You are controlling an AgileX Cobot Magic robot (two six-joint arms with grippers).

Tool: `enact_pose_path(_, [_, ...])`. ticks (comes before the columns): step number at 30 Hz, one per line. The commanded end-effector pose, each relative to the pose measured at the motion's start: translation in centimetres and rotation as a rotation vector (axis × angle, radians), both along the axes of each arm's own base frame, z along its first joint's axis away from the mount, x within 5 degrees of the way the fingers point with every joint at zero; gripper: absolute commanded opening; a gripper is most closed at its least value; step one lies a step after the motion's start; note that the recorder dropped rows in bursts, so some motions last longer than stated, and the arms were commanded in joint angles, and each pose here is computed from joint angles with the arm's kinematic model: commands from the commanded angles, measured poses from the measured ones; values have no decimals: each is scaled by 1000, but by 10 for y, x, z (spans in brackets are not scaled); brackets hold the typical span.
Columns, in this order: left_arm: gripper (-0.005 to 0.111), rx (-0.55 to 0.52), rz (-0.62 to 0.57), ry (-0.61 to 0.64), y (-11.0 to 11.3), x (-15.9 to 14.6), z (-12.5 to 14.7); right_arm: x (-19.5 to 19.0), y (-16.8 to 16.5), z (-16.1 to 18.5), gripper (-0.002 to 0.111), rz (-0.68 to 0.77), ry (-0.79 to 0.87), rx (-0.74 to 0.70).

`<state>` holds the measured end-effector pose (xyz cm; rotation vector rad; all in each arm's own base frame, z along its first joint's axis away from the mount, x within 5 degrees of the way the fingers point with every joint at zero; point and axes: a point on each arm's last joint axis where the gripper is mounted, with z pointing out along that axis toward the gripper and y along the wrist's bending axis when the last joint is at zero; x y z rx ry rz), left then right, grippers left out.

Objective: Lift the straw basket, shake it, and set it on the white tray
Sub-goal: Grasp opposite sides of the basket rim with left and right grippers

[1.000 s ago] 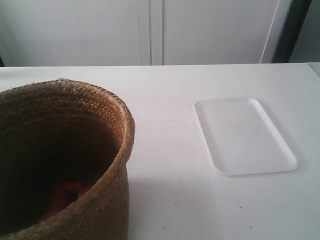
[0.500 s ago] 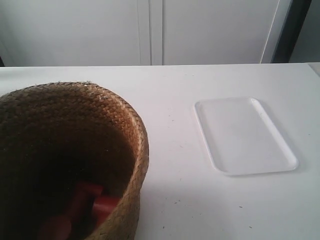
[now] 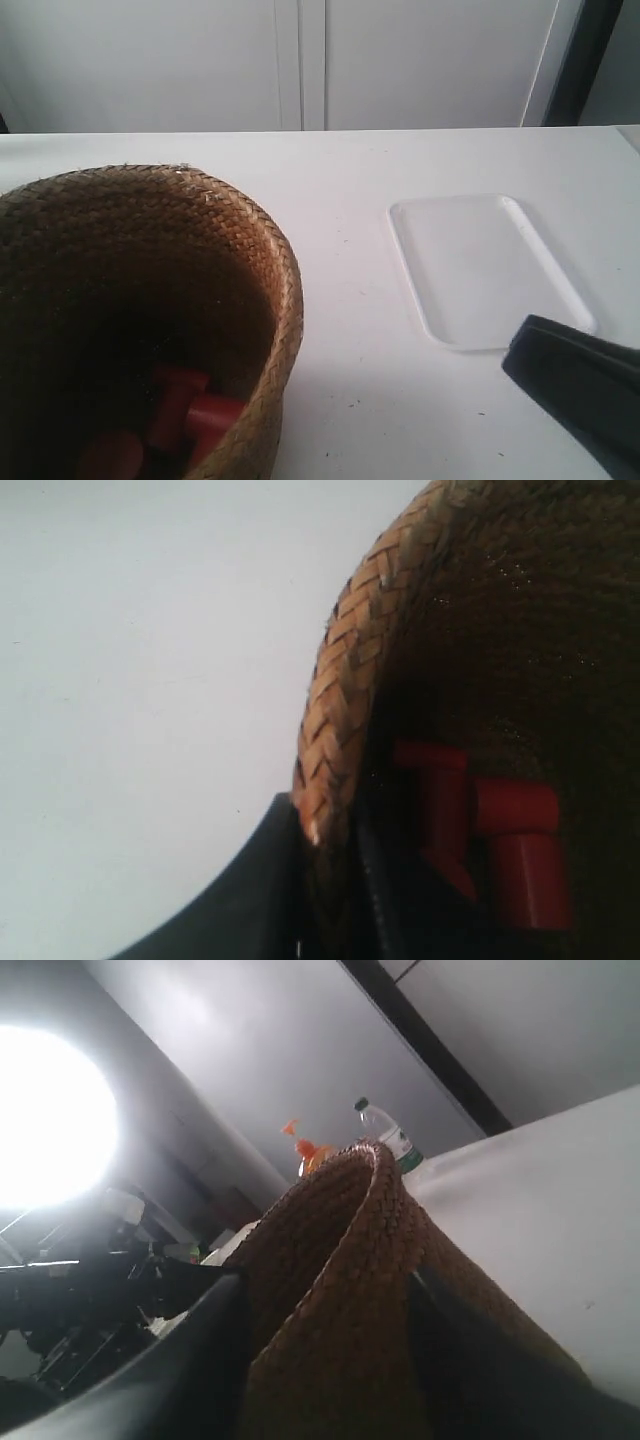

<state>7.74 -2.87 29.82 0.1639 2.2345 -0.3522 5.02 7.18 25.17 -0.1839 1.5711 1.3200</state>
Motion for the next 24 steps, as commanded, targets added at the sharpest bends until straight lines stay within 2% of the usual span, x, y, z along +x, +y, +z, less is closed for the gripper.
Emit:
enact_pose_path(1, [0, 5, -29, 29, -2, -2, -3, 21, 5, 13, 68, 10, 77, -24])
enact_pose_path(2, [0, 5, -31, 28, -2, -2, -3, 29, 6, 16, 74, 6, 103, -30])
enact_pose_path(4, [0, 7, -34, 31, -2, -3, -4, 41, 9, 20, 78, 15, 145, -31])
enact_pose_path(10, [0, 11, -38, 34, -2, -3, -4, 72, 26, 25, 78, 189, 302, 18])
enact_pose_path(14, [0, 9, -48, 31, -3, -3, -4, 88, 37, 15, 78, 272, 391, -24])
enact_pose_path(20, [0, -10, -89, 18, -6, -4, -2, 93, 62, 16, 78, 423, 387, -64])
enact_pose_path(24, [0, -1, -97, 13, -6, -4, -2, 94, 78, 28, 78, 434, 339, -103])
